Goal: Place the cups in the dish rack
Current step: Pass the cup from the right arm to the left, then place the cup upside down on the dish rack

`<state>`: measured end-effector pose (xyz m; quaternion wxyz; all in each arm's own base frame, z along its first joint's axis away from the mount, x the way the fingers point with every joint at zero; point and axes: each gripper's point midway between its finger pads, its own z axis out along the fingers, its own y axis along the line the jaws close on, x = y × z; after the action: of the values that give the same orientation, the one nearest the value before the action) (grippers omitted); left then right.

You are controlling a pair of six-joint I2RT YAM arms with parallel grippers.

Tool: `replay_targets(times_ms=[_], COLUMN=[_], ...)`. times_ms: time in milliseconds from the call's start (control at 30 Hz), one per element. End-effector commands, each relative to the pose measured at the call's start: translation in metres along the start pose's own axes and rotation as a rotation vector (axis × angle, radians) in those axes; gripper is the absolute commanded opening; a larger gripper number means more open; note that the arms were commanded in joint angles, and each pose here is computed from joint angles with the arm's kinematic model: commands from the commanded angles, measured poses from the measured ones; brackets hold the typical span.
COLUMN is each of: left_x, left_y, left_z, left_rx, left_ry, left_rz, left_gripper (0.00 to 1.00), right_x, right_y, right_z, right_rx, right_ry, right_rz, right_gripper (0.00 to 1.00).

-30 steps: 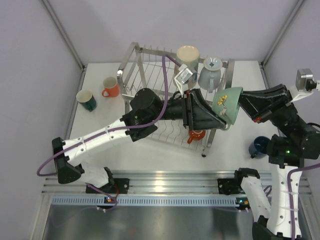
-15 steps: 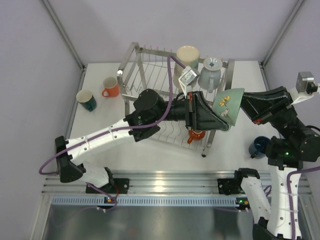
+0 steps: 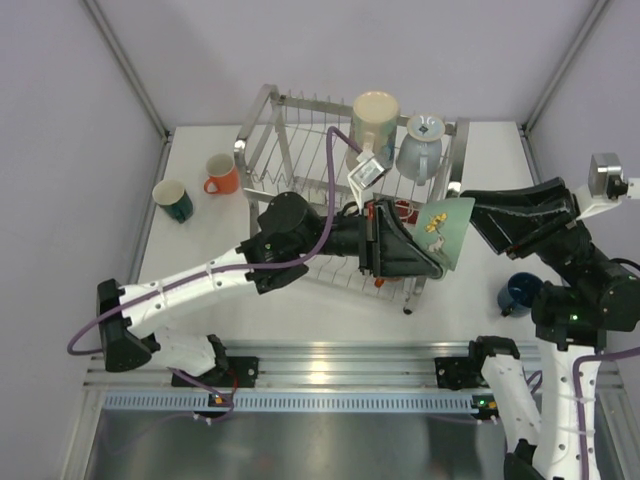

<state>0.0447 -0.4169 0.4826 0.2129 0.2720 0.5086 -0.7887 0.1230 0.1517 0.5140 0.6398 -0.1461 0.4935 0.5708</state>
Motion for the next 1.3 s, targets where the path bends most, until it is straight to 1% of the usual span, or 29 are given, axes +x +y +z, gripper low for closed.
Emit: replay_targets(times_ms=[0,33,67,100,133,200,233,300,333,400,433,467,500,533,567,600,633,700,733,800,967,1133,1200,1267], left_x=[0.005,0.009,0.015,0.021,0.024,0.034,0.043,0.048,0.058,0.064,0.064,0.075,0.077,0.078,0.085,0.088,0.091,0.099,0.103,0.108,0.123,0.144,0.145,0.145], left_y=[-0.036,-0.033,-0.032,-0.027,-0.026,-0.022,-0.009,-0.008,0.006,0.012,0.009,0.020,0.024,0.029,0.039,0.045,0.060,0.072,0.084,0.093,0.138,0.170,0.179,0.194], left_z=[-0.013,-0.015,-0.019,-0.022,-0.025,-0.035,-0.040,-0.048,-0.055,-0.063,-0.070,-0.079,-0.083,-0.091,-0.099,-0.105,-0.113,-0.126,-0.133,-0.143,-0.174,-0.194,-0.201,-0.213], left_rx=[0.078,0.071,0.066,0.048,0.040,0.011,-0.042,-0.089,-0.154,-0.206,-0.215,-0.269,-0.295,-0.327,-0.378,-0.411,-0.475,-0.541,-0.591,-0.635,-0.840,-0.961,-1.007,-1.098], left_ry=[0.028,0.041,0.061,0.078,0.083,0.096,0.121,0.125,0.158,0.161,0.155,0.183,0.182,0.171,0.190,0.189,0.182,0.187,0.181,0.179,0.171,0.185,0.164,0.151], left_rz=[0.087,0.087,0.078,0.073,0.074,0.074,0.069,0.093,0.096,0.111,0.137,0.112,0.114,0.128,0.114,0.116,0.112,0.099,0.093,0.084,0.066,0.007,0.002,0.011], left_gripper=[0.00,0.00,0.00,0.00,0.00,0.00,0.00,0.00,0.00,0.00,0.00,0.00,0.00,0.00,0.00,0.00,0.00,0.00,0.00,0.00,0.00,0.00,0.00,0.00], right_x=[-0.005,-0.004,-0.003,-0.003,-0.002,-0.001,-0.003,-0.002,-0.005,-0.005,-0.006,-0.008,-0.007,-0.011,-0.016,-0.019,-0.019,-0.024,-0.024,-0.025,-0.024,-0.031,-0.033,-0.034], right_y=[0.005,0.005,0.005,0.008,0.005,0.005,0.008,0.007,0.010,0.009,0.011,0.011,0.008,0.012,0.011,0.011,0.010,0.009,0.008,0.009,0.007,0.009,0.009,0.009], right_z=[0.001,0.000,0.000,0.000,0.000,-0.001,-0.001,-0.001,-0.001,-0.002,-0.001,-0.001,-0.002,-0.001,-0.001,-0.001,-0.002,-0.004,-0.004,-0.005,-0.007,-0.010,-0.011,-0.011], right_rx=[-0.002,0.003,0.004,0.003,0.021,0.034,0.037,0.052,0.052,0.068,0.071,0.077,0.097,0.103,0.123,0.145,0.165,0.198,0.205,0.215,0.234,0.274,0.287,0.292], right_ry=[-0.014,-0.010,-0.002,0.001,0.011,0.024,0.025,0.037,0.035,0.040,0.038,0.033,0.038,0.032,0.017,0.016,0.018,0.003,0.000,-0.008,-0.001,0.001,0.000,-0.005], right_rz=[-0.044,-0.040,-0.047,-0.060,-0.048,-0.073,-0.086,-0.093,-0.102,-0.106,-0.111,-0.126,-0.115,-0.131,-0.158,-0.154,-0.150,-0.173,-0.175,-0.184,-0.199,-0.262,-0.270,-0.278], right_gripper=[0.36,0.39,0.45,0.48,0.54,0.60,0.66,0.72,0.80,0.86,0.92,0.95,0.98,0.99,0.99,0.99,0.99,0.99,0.99,0.99,0.99,0.99,0.99,0.99])
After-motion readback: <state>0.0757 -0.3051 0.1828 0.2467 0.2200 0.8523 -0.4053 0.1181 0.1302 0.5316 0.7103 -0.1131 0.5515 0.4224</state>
